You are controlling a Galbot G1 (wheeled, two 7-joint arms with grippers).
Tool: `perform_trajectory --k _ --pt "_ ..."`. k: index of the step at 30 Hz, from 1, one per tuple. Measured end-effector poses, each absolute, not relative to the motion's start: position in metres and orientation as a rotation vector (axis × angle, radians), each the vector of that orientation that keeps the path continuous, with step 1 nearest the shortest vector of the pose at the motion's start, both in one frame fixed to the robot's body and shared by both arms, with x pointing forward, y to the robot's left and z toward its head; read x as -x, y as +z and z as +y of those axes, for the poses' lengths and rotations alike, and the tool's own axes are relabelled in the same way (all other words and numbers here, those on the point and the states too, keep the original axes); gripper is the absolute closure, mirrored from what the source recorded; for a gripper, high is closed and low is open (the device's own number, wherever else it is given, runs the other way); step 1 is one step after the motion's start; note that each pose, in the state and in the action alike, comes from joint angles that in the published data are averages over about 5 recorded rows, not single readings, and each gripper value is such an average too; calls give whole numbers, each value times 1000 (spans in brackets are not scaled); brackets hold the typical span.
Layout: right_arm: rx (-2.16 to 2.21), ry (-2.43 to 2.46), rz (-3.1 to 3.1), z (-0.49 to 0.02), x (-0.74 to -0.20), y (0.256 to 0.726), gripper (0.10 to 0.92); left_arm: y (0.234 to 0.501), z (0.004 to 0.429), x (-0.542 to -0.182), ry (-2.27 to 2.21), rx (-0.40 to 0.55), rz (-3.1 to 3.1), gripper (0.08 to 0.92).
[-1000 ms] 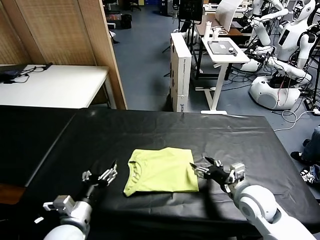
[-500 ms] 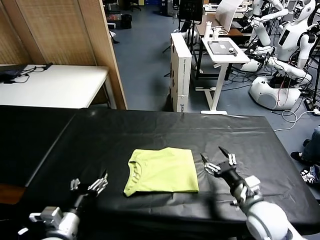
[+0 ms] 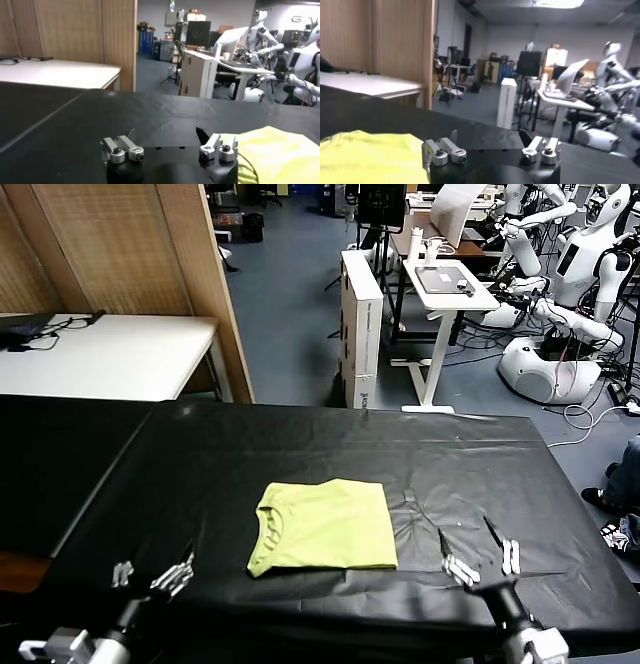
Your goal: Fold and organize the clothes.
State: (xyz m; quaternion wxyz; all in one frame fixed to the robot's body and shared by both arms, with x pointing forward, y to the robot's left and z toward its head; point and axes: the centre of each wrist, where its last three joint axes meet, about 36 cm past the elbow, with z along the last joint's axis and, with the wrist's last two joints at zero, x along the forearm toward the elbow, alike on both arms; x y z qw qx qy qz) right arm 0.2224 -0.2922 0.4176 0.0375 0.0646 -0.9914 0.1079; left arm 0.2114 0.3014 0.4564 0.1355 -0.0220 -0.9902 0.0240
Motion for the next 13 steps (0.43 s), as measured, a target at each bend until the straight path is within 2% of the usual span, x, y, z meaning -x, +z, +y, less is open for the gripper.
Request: perform_trajectory --k 6,13 --pt "-58 347 -2990 -284 -180 426 115 460 302 -200 70 35 -2840 92" --pt "-60 277 -2952 -281 -164 435 115 459 301 -194 78 24 -2824 92"
